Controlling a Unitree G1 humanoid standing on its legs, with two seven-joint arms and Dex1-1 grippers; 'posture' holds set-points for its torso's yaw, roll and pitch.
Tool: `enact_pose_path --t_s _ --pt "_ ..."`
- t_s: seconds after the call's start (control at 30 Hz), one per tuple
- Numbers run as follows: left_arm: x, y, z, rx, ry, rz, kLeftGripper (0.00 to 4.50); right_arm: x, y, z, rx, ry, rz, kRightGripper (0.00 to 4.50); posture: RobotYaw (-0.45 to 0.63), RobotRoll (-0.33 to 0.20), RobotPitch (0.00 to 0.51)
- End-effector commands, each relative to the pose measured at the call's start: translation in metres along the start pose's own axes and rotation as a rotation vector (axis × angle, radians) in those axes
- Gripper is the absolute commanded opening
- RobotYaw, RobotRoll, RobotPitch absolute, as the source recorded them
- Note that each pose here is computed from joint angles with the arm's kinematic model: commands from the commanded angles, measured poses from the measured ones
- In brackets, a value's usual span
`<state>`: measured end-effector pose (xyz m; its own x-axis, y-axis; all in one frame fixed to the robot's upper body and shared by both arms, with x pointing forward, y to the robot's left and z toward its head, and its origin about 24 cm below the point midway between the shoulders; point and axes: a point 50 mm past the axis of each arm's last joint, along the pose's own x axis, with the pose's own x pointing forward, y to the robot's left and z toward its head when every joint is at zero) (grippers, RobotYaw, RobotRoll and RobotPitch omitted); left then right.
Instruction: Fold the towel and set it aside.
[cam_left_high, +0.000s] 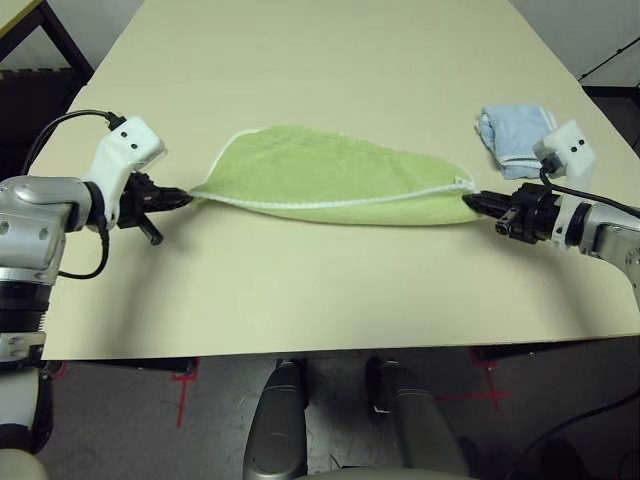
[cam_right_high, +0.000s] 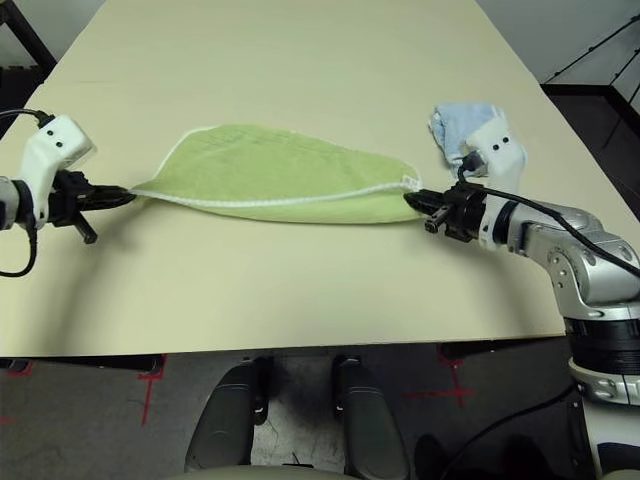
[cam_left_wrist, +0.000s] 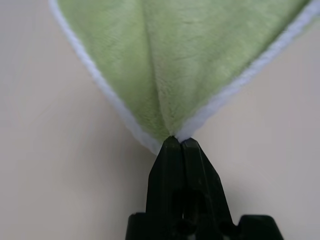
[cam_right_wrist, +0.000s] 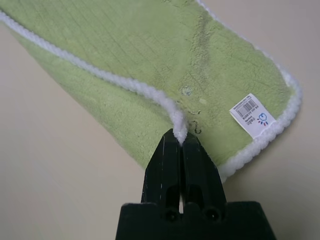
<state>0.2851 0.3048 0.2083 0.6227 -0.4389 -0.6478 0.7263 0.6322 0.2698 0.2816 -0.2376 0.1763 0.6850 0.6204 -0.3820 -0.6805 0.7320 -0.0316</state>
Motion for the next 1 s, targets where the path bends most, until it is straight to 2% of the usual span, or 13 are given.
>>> enact_pose_path --t_s 0.03,0.33,0.57,0.8,1.0 --pt "-0.007 -0.008 0.000 -0.001 0.019 -0.064 0.03 -0.004 -0.007 -0.004 -0.016 0.049 -0.026 0.00 0.19 0.000 0.198" --pt "-0.009 -0.037 0.001 0.013 0.058 -0.235 0.03 -0.001 -0.033 -0.001 -0.072 0.083 -0.139 0.00 0.20 0.000 0.200" --pt "-0.007 -0.049 0.001 0.022 0.065 -0.292 0.03 -0.006 -0.020 0.001 -0.060 0.090 -0.022 0.00 0.20 0.000 0.206" --pt "-0.003 -0.048 0.007 0.042 0.033 -0.291 0.03 -0.032 -0.007 -0.004 -0.017 0.165 0.105 0.00 0.18 0.000 0.211" --pt "0.000 -0.042 0.012 0.050 0.019 -0.276 0.03 -0.039 -0.015 -0.008 -0.011 0.181 0.033 0.00 0.17 0.000 0.212"
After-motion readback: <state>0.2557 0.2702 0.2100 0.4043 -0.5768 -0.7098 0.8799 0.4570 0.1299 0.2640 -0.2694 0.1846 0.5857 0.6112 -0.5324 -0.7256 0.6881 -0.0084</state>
